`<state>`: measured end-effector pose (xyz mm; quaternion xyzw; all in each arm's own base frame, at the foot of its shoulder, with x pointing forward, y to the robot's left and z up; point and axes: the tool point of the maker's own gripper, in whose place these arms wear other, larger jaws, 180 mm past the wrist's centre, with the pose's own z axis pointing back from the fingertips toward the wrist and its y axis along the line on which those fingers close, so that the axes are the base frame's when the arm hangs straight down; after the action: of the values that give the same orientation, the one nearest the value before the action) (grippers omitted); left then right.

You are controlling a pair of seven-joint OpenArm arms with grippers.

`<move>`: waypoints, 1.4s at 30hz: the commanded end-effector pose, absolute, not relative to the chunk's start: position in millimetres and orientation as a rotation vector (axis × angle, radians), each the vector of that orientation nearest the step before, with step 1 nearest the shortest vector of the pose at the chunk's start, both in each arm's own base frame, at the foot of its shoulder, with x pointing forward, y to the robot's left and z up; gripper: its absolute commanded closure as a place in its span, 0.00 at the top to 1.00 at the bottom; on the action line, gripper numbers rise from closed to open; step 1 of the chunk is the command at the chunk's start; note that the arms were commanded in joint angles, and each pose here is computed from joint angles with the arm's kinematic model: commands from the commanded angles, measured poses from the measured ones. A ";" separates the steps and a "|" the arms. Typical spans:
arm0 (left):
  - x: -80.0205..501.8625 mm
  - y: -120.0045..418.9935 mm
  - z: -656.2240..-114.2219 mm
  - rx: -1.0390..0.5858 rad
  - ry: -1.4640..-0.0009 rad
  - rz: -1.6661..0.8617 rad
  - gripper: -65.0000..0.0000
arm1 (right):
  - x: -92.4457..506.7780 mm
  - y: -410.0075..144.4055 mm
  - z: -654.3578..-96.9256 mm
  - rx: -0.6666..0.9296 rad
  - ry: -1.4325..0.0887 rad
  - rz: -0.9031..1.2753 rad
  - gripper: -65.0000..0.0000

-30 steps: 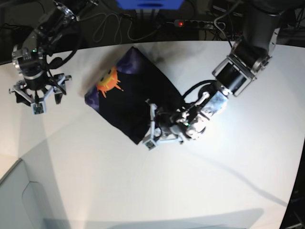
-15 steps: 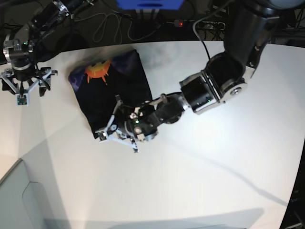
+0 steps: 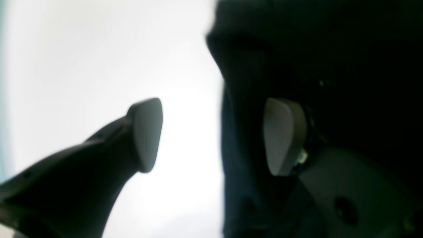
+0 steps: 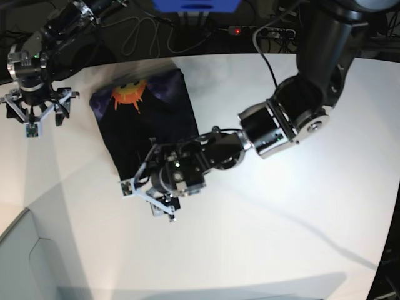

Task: Fold the T-shirt properly
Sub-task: 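Rotate the bundle with the left gripper, sun print toward the right gripper, then open the left gripper and raise both grippers away from the shirt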

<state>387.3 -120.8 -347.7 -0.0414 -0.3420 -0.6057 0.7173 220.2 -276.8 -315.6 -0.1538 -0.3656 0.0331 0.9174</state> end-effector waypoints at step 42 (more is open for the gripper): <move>331.6 170.1 -279.6 0.010 -0.960 -0.450 0.71 | 217.1 -236.3 -398.1 -0.082 -0.570 0.105 0.00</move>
<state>326.0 172.6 -291.4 0.0062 -0.4384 -0.2121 0.8734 205.6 -236.3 -408.9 -0.0391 -0.2535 0.0466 0.9654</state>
